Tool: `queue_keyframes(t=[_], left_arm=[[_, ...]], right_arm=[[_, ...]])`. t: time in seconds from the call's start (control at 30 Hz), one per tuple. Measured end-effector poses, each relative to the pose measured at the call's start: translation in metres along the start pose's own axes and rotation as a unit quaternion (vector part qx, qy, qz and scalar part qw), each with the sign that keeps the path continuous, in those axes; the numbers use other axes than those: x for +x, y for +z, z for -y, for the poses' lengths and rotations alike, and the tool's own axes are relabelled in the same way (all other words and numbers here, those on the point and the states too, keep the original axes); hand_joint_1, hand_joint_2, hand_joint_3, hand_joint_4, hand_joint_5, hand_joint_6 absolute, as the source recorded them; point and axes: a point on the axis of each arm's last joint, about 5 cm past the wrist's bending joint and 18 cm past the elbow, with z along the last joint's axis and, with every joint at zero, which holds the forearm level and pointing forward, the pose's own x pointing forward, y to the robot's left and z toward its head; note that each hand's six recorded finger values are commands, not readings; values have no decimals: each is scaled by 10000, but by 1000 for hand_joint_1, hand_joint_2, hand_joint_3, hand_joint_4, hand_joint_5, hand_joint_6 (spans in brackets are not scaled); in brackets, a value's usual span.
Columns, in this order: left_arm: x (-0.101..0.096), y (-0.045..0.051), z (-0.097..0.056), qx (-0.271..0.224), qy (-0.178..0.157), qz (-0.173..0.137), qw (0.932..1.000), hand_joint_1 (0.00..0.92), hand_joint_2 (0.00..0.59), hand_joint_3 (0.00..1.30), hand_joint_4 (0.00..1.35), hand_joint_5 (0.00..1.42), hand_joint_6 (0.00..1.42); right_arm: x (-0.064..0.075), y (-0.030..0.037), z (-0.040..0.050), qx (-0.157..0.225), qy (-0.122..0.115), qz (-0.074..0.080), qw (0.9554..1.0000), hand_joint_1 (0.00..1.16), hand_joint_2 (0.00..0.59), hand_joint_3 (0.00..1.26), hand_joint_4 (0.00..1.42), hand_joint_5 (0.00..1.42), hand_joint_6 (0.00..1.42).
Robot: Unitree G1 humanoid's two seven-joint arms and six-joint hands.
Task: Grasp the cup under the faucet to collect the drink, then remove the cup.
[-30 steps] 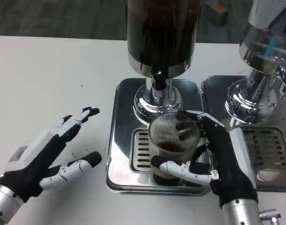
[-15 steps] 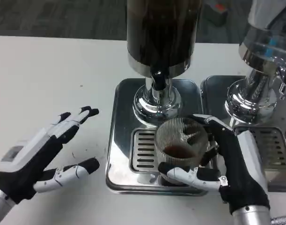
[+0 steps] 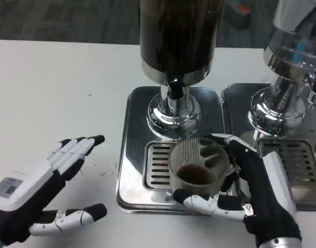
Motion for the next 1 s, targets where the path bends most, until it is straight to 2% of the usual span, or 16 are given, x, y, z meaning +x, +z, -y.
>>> queue_keyframes(t=[0.1, 0.27, 0.43, 0.57, 0.67, 0.77, 1.0], left_arm=[[-70, 12, 5, 188, -34, -74, 9998, 0, 164, 0, 0, 0, 0], [-181, 34, 43, 418, -226, -194, 9987, 0, 168, 0, 0, 0, 0], [-288, 86, 45, 533, -275, -302, 9977, 0, 169, 0, 0, 0, 0], [-378, 129, 32, 632, -232, -360, 9971, 0, 169, 0, 0, 0, 0], [-427, 153, 47, 673, -287, -383, 9966, 0, 169, 0, 0, 0, 0], [-439, 161, 52, 702, -300, -413, 9962, 0, 169, 0, 0, 0, 0], [-439, 156, 35, 751, -245, -471, 9958, 0, 162, 0, 0, 0, 0]], right_arm=[[-27, 35, 18, 6, 9, 70, 10000, 1070, 210, 518, 630, 712, 936], [-66, 37, 7, 18, 69, 36, 10000, 1070, 210, 518, 634, 720, 938], [-85, 63, 25, 26, 63, 87, 9999, 1070, 210, 519, 644, 732, 952], [-124, 47, 46, -22, 184, 37, 9998, 1070, 210, 522, 644, 733, 952], [-155, 57, 70, -60, 267, 59, 9996, 1068, 210, 523, 644, 733, 953], [-162, 82, 68, -31, 294, 110, 9995, 1065, 209, 524, 644, 733, 953], [-196, 75, 67, -26, 395, 64, 9992, 1060, 208, 524, 644, 733, 953]])
